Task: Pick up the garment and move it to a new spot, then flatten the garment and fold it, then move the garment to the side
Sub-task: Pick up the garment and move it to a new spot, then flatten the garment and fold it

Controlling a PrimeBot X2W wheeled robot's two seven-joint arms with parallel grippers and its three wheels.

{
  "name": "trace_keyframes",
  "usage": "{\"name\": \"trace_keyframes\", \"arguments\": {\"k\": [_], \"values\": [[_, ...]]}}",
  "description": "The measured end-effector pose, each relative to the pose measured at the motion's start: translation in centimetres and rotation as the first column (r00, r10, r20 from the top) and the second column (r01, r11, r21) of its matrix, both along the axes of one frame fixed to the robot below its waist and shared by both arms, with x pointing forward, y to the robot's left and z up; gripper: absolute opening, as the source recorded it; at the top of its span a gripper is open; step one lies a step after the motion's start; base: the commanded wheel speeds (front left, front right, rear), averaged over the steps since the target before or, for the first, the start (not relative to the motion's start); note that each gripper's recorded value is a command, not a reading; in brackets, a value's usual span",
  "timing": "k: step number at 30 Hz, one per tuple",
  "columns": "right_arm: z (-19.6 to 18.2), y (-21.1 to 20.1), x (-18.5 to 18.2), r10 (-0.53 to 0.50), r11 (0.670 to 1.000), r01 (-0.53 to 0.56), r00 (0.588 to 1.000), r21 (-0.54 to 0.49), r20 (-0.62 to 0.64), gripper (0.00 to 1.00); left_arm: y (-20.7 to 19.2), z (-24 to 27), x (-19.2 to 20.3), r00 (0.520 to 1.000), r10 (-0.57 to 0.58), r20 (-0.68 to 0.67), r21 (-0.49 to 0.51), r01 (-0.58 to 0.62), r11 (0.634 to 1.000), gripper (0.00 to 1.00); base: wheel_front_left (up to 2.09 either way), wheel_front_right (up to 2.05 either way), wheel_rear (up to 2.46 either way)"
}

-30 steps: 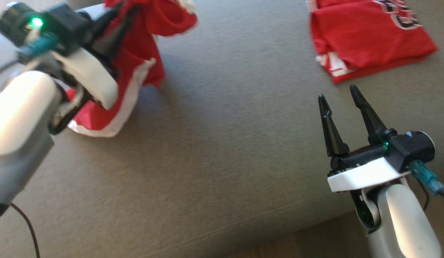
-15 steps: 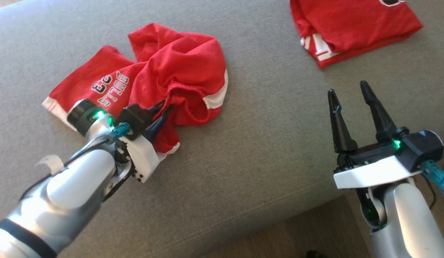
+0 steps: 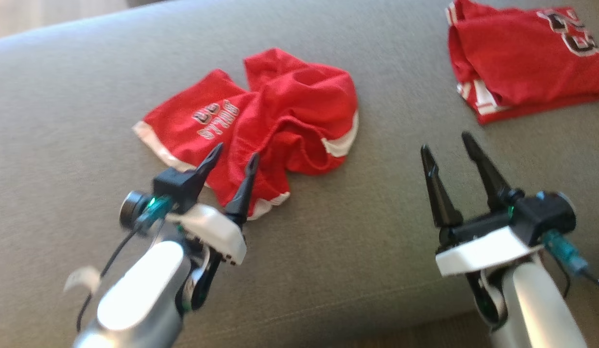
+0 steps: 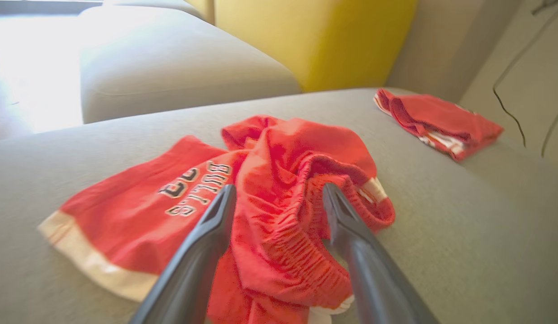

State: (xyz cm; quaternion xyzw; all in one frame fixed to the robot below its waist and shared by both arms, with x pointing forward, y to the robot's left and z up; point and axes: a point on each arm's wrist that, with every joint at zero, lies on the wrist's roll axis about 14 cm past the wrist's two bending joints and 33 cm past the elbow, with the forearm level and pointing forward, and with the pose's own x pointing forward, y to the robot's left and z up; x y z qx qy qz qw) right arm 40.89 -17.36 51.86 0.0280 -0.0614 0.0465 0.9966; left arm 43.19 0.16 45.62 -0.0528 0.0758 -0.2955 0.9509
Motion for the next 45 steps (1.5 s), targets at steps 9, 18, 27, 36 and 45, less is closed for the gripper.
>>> {"name": "trace_keyframes", "arguments": {"k": [9,18,27,36,45], "values": [[-0.4,3.4,-1.7,0.095,0.995,-0.095,0.995,0.023,-0.015,1.0,11.2,4.4,-4.4,0.866,0.495,0.074,-0.102,-0.487,0.867,1.0,0.0,0.0,0.0],[-0.2,4.7,-4.2,0.133,0.991,-0.133,0.991,0.031,-0.013,1.0,16.6,8.8,-10.8,0.696,0.685,0.214,-0.179,-0.662,0.728,1.0,0.0,0.0,0.0],[-0.3,4.8,-7.0,0.137,0.99,-0.137,0.99,0.032,-0.014,1.0,16.0,6.2,-14.5,0.749,0.617,0.241,-0.048,-0.626,0.779,1.0,0.0,0.0,0.0],[-0.8,5.5,-7.9,0.155,0.987,-0.153,0.988,0.058,-0.026,1.0,15.5,5.6,-14.8,0.764,0.601,0.236,-0.024,-0.614,0.789,1.0,0.0,0.0,0.0],[-0.9,5.1,-7.9,0.141,0.988,-0.139,0.99,0.06,-0.032,1.0,15.2,5.4,-14.5,0.772,0.591,0.233,-0.017,-0.605,0.796,1.0,0.0,0.0,0.0]]}}
